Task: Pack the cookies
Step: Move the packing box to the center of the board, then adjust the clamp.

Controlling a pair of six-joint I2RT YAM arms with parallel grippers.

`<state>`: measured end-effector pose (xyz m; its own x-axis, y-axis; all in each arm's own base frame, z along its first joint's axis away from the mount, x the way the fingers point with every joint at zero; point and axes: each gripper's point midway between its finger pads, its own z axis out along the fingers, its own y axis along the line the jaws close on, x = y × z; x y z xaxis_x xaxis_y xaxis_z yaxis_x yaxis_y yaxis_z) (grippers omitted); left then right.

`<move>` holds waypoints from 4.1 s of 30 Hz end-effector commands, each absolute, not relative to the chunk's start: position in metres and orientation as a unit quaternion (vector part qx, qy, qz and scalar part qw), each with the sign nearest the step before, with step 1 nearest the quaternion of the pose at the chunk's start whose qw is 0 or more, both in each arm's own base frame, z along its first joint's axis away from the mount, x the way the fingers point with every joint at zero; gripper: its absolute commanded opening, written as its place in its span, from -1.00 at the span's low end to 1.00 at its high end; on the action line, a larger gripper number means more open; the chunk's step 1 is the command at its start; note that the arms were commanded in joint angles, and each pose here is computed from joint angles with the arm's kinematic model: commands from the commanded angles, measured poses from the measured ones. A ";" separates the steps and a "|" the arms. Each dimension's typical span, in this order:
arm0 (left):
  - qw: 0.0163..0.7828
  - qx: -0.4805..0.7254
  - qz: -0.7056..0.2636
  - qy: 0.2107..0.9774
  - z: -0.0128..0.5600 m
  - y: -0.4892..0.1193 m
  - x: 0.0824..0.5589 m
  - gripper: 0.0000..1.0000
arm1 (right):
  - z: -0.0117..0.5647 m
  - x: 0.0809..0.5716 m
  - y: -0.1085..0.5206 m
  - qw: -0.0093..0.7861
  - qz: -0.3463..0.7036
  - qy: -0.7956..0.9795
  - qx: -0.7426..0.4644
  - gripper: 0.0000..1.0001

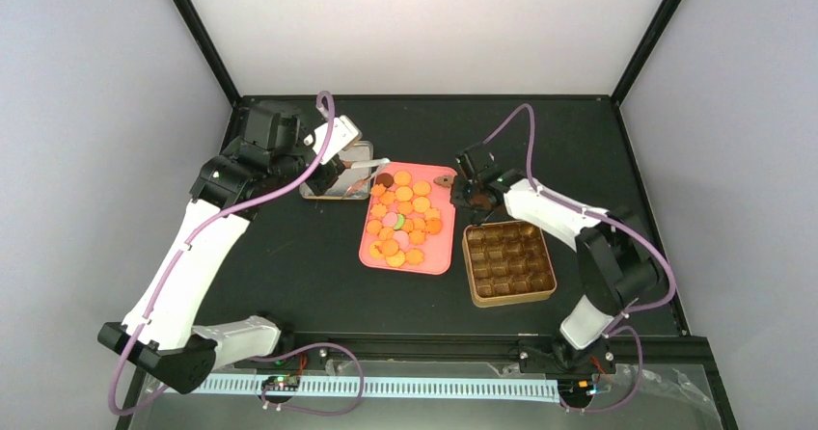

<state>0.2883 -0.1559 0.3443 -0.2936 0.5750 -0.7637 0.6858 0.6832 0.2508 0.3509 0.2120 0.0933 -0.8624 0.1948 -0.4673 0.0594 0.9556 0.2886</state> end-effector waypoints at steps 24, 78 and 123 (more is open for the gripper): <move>0.467 0.397 -0.085 0.786 0.359 -0.160 0.281 -0.97 | 0.069 0.268 0.210 0.225 0.120 0.967 0.004 -0.32; 0.420 0.195 -0.515 0.721 0.448 -0.228 0.271 -0.97 | 0.361 0.255 0.266 0.471 0.652 0.594 -0.027 0.84; 0.338 0.193 -0.547 0.741 0.364 -0.228 0.251 -0.90 | 0.398 0.281 0.267 0.432 0.674 0.599 -0.018 -0.40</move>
